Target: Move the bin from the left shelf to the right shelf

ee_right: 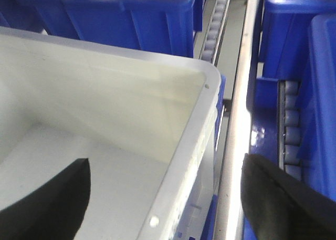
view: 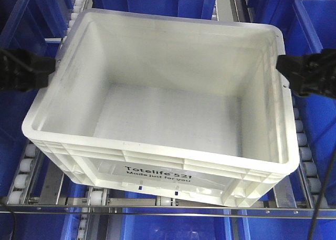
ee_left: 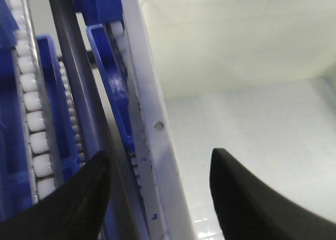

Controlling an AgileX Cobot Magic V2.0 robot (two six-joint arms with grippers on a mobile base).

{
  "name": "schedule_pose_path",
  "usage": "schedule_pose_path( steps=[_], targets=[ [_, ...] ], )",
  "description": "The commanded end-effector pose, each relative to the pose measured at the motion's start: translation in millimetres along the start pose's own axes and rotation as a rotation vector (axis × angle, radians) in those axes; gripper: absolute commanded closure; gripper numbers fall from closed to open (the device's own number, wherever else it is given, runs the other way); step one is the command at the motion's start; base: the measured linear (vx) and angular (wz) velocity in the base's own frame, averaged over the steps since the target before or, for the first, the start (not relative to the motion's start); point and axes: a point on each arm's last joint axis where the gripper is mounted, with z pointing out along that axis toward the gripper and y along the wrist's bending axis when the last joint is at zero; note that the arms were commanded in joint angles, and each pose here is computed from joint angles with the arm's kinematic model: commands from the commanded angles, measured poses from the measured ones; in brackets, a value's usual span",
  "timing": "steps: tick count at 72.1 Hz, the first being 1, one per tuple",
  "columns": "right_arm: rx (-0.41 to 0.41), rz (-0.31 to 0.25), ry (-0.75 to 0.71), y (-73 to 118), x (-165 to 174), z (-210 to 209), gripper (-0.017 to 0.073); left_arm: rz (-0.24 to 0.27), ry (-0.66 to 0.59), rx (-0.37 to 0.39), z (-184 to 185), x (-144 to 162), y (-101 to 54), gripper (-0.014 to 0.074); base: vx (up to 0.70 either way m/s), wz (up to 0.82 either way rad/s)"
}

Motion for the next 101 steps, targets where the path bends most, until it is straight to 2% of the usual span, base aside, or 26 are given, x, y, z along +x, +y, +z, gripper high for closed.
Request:
schedule_pose_path(
  steps=[1,15,28,32,40,46,55,67,94,101],
  targets=[
    [0.019,-0.009,-0.152,0.4,-10,-21,-0.001,0.008,-0.145,-0.021,-23,-3,-3.2,0.0199,0.0,0.0],
    [0.017,-0.036,-0.269,4.9,18,-67,-0.0008,0.021,-0.248,-0.034,-64,42,-11.9,0.0199,0.0,0.0],
    [0.009,-0.069,-0.346,8.7,57,-102,-0.0008,0.051,-0.327,-0.011,-103,92,-24.2,0.0199,0.0,0.0],
    [0.008,-0.094,-0.34,9.5,72,-109,-0.0008,0.065,-0.344,0.002,-113,107,-28.1,0.0199,0.0,0.0],
    [0.044,-0.184,-0.304,7.5,98,-115,-0.0008,0.083,-0.418,-0.001,-126,125,-31.5,0.0199,0.0,0.0],
    [0.09,-0.232,-0.336,3.0,111,-108,-0.0008,0.075,-0.49,-0.029,-123,131,-28.7,0.0199,0.0,0.0],
    [0.127,-0.229,-0.462,-1.3,117,-95,-0.0008,0.046,-0.53,-0.068,-107,137,-22.2,0.0199,0.0,0.0],
    [0.149,-0.267,-0.443,-4.4,124,-81,-0.0008,0.023,-0.552,-0.106,-93,135,-15.9,0.0199,0.0,0.0],
    [0.157,-0.264,-0.481,-4.8,120,-80,-0.0008,0.011,-0.539,-0.117,-86,133,-13.4,0.0199,0.0,0.0],
    [0.158,-0.268,-0.481,-4.8,120,-80,0.0037,0.015,-0.539,-0.118,-86,133,-13.3,0.0221,0.0,0.0]
  ],
)
